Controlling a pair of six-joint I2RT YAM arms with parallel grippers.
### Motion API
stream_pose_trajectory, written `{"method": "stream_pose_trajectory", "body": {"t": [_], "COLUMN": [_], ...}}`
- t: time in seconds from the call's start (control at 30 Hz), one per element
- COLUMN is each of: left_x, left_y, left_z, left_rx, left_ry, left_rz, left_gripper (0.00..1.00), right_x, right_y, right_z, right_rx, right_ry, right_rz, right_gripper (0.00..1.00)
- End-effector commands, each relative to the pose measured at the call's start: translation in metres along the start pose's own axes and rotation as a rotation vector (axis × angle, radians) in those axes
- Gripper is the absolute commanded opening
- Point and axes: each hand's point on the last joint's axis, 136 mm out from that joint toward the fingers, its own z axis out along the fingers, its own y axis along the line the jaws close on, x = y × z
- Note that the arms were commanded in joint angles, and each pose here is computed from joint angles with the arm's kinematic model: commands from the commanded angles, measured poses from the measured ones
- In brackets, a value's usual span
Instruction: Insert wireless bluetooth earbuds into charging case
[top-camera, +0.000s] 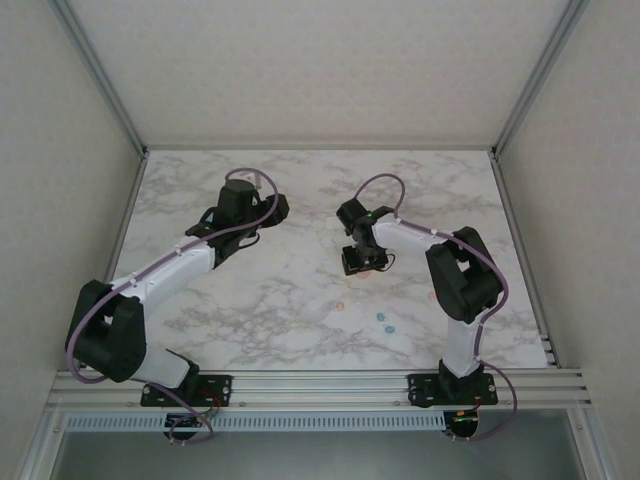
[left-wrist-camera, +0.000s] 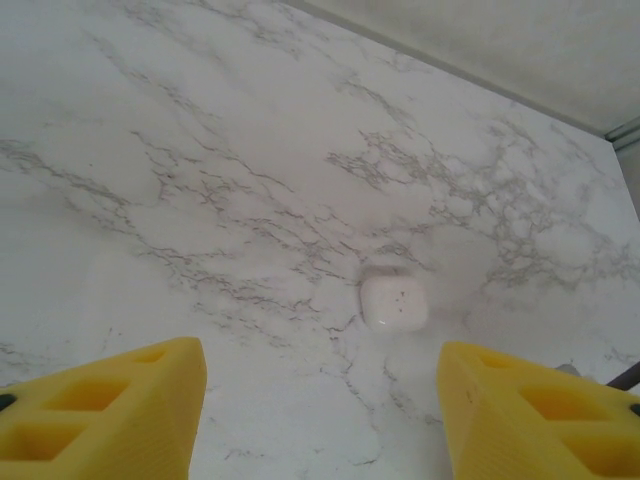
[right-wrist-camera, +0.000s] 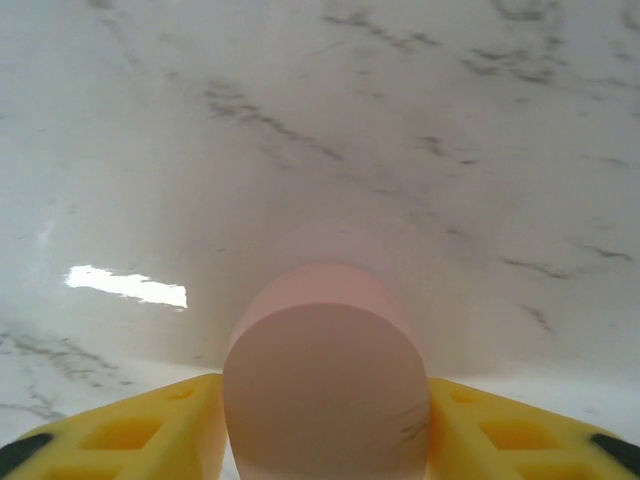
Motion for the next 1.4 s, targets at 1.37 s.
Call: {"method": "stream_pose_trajectory", "body": {"t": [1.37], "left_x": [-0.002], "left_y": [-0.093], "left_z": [-0.054], "left_rx": [0.511], "left_ry": [0.095], "left_rz": [0.062], "left_gripper": [0.62], "right_x": [-0.030], "right_y": [0.067], "right_z": [-0.187], "right_rx": [-0.364], "right_ry": [-0.927], "right_rz": [-0.600], "right_gripper": [0.41]}}
